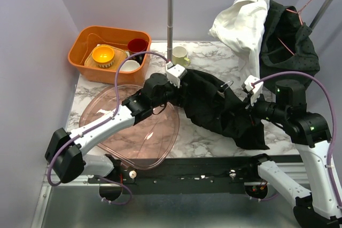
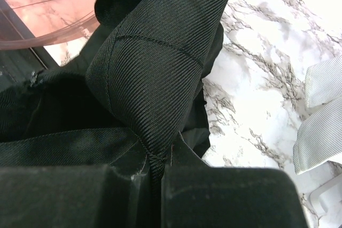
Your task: Place the skirt on the hanger
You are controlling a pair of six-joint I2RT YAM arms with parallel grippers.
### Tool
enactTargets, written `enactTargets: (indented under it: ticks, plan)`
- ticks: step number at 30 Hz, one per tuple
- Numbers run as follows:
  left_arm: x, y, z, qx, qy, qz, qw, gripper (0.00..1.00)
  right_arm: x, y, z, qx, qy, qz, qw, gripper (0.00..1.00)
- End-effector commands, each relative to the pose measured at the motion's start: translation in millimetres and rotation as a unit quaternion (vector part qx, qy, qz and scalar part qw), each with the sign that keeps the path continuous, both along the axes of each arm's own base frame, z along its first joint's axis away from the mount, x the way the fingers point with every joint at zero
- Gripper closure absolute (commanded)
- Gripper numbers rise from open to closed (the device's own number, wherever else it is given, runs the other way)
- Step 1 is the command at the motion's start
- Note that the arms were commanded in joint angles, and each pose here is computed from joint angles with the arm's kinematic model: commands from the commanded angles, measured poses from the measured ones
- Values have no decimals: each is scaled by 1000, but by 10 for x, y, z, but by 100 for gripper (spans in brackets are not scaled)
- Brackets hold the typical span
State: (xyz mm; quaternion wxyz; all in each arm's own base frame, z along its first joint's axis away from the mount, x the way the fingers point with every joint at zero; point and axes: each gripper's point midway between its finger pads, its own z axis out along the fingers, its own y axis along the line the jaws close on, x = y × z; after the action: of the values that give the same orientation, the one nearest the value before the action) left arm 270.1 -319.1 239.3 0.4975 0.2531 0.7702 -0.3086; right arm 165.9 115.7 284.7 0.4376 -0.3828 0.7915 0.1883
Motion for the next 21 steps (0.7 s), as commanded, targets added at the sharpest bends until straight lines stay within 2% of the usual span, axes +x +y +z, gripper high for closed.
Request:
enactTargets:
  ticks: [1, 2, 6, 8, 12, 14, 15, 17, 18, 21]
  plan:
    - [-137, -280, 339, -101, 24, -108, 989, 88, 93, -6, 184, 14, -48, -11, 999, 99]
    - [-128, -245, 315, -101, 29, -104, 989, 100, 99, -21, 201, 12, -52, -15, 998, 100]
    - [303, 286, 41, -77, 59, 9, 995, 100, 63, -70, 257, 5, -67, -19, 998, 99]
    - [424, 461, -132, -72, 86, 33, 993, 100, 17, -61, 280, 9, -70, -13, 997, 99]
    - [476, 491, -244, -65, 102, 18, 993, 100, -64, 11, 266, 21, -59, 12, 998, 99]
    - [435, 448, -156, -73, 97, -8, 993, 100, -57, 1, 257, 18, -59, 9, 998, 99]
    - [399, 438, -87, -79, 87, -20, 993, 82, -36, -28, 245, 12, -60, 1, 998, 99]
    - [272, 462, 223, -100, 45, -43, 993, 55, -15, -57, 221, 4, -61, -6, 998, 99]
    - [218, 485, 336, -103, 22, -52, 993, 37, 2, -85, 215, -1, -63, -13, 998, 99]
    - [-28, 631, 773, -115, -42, -62, 991, 21, 57, -132, 166, -14, -66, -24, 997, 99]
